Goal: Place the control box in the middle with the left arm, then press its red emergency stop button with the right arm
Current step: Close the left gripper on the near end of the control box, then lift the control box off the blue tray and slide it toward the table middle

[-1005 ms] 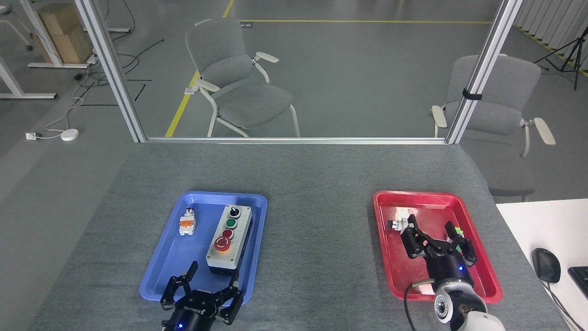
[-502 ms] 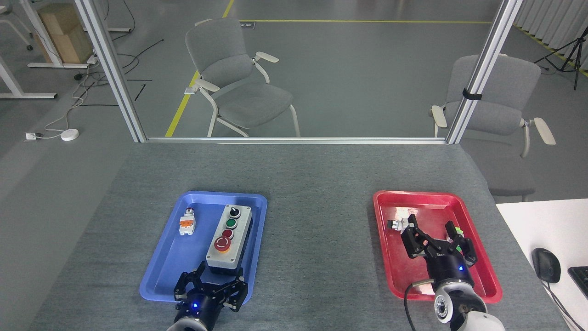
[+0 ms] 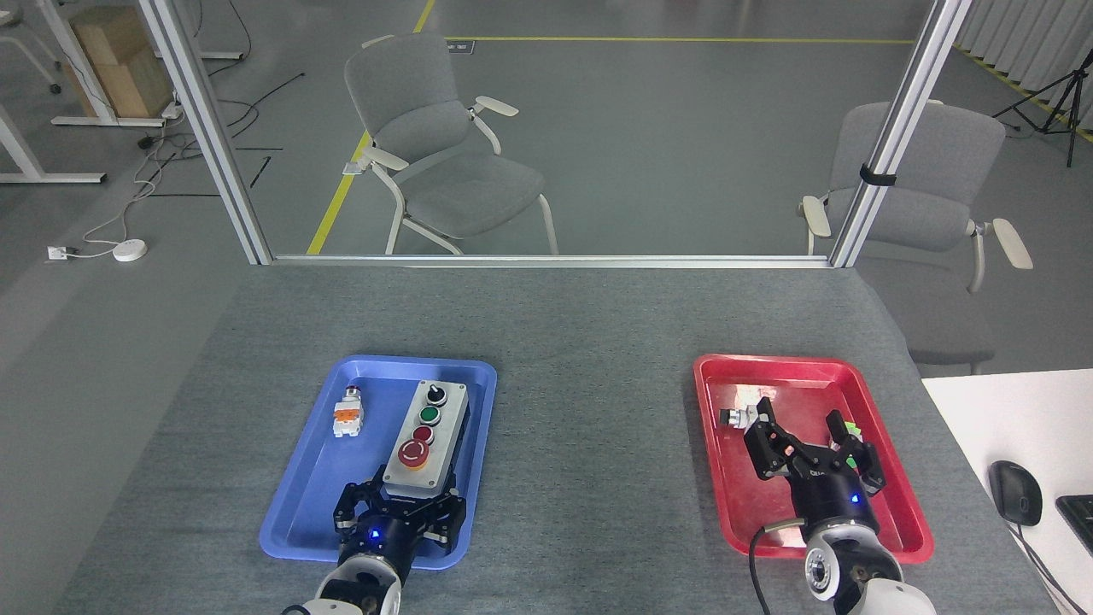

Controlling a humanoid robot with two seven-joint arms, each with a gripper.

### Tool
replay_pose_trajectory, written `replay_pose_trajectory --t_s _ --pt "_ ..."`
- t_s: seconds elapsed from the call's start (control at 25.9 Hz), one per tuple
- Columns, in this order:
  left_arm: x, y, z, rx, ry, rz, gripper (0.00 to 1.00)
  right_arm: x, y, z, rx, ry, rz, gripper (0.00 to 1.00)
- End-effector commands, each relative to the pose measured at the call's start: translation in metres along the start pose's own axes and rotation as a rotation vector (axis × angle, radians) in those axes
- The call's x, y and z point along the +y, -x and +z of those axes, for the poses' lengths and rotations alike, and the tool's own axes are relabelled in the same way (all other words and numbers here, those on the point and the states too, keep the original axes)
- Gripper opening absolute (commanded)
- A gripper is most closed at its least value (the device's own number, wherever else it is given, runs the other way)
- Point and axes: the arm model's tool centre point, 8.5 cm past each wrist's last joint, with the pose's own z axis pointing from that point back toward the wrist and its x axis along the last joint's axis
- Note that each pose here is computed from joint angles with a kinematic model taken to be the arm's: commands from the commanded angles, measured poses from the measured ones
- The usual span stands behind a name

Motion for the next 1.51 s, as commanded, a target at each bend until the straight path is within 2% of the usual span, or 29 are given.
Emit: replay_pose_trajectory --t_s 0.0,0.15,0.19,0.5,0.62,0.7,0.81,0.89,1.0,1.12,1.28,1.47 --pt "0.005 -0.007 -0.012 -0.006 0.008 0.007 0.99 0.0 -0.001 -0.001 -0.001 0.001 -0.003 1.0" --pt "0.007 -0.007 -0.017 -0.014 0.011 0.004 0.98 0.0 -0.001 -0.001 -0.001 0.001 -0.001 1.0" --pt "0.006 -0.006 -0.018 -0.014 0.015 0.004 0.95 0.0 -0.001 -0.001 -0.001 0.001 -0.001 0.99" --pt "0.017 -0.004 -0.025 -0.01 0.003 0.001 0.43 -0.001 0.0 -0.001 -0.001 0.002 -0.001 0.99" --pt "0.03 -0.003 -0.028 -0.008 -0.026 0.05 0.31 -0.001 0.0 -0.001 0.0 0.0 0.0 1.0" --pt "0.048 0.002 -0.028 -0.014 -0.075 0.107 0.2 -0.001 0.0 -0.001 0.001 0.003 0.0 0.99" --pt "0.088 -0.004 -0.016 -0.11 -0.205 0.172 0.08 -0.001 0.001 0.0 0.006 0.003 -0.003 1.0" --pt "0.095 -0.015 0.003 -0.202 -0.26 0.165 0.0 -0.001 0.001 -0.001 0.005 0.003 -0.006 0.99" --pt "0.101 -0.037 0.028 -0.284 -0.312 0.179 0.0 -0.002 0.002 -0.001 0.003 0.003 -0.004 0.99" --pt "0.095 -0.082 0.035 -0.369 -0.293 0.177 0.0 -0.001 0.001 -0.001 0.001 0.003 -0.006 1.0" --pt "0.071 -0.129 0.033 -0.413 -0.202 0.164 0.0 -0.002 0.002 -0.001 0.004 0.004 -0.02 0.99" --pt "0.058 -0.166 0.009 -0.391 -0.125 0.032 0.0 -0.001 0.003 0.0 0.007 0.002 -0.019 1.0"
